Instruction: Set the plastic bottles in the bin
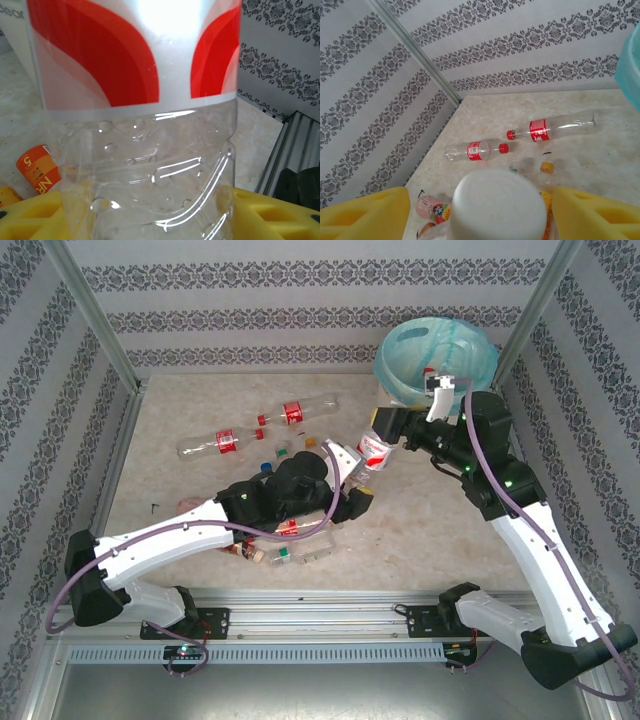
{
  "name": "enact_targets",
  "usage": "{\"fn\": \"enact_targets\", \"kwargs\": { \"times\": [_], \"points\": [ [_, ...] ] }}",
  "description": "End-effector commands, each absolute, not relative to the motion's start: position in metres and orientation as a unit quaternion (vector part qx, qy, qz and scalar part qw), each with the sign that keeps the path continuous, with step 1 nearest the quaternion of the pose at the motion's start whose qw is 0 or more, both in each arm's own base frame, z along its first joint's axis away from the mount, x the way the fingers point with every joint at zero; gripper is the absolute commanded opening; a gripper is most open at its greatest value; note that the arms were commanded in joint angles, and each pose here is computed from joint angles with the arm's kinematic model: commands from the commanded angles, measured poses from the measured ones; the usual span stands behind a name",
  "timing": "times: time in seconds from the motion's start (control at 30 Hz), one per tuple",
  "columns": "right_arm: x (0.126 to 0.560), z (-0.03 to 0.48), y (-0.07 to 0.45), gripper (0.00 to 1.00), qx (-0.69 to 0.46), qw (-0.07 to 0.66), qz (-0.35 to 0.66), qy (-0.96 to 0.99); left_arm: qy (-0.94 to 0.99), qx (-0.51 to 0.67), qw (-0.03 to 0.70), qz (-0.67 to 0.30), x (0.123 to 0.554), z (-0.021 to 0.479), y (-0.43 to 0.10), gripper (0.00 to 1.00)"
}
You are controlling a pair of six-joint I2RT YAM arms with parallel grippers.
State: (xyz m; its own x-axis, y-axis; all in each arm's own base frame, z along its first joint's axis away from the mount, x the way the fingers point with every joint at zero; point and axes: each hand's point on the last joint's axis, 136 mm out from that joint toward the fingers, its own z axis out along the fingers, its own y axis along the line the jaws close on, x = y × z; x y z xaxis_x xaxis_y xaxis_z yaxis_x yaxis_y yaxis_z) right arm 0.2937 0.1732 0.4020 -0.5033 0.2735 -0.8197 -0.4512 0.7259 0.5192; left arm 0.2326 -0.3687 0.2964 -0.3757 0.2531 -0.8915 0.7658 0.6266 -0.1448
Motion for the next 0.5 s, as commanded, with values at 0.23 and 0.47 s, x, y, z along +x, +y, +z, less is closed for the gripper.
{"fn": "enact_targets", "kwargs": {
  "times": [0.23,0.47],
  "points": [
    [0.303,0.416,0.184,0.39,-0.061,0.496,0.359,0.788,0.755,0.327,0.494,-0.283,0.237,0.318,-0.362,0.63],
    [0.316,0.434,0.178,0.18,-0.061,0.521,0.325,0.787,0.753,0.295,0.517,-0.279,0.260,0.337,-0.362,0.70]
  ]
}}
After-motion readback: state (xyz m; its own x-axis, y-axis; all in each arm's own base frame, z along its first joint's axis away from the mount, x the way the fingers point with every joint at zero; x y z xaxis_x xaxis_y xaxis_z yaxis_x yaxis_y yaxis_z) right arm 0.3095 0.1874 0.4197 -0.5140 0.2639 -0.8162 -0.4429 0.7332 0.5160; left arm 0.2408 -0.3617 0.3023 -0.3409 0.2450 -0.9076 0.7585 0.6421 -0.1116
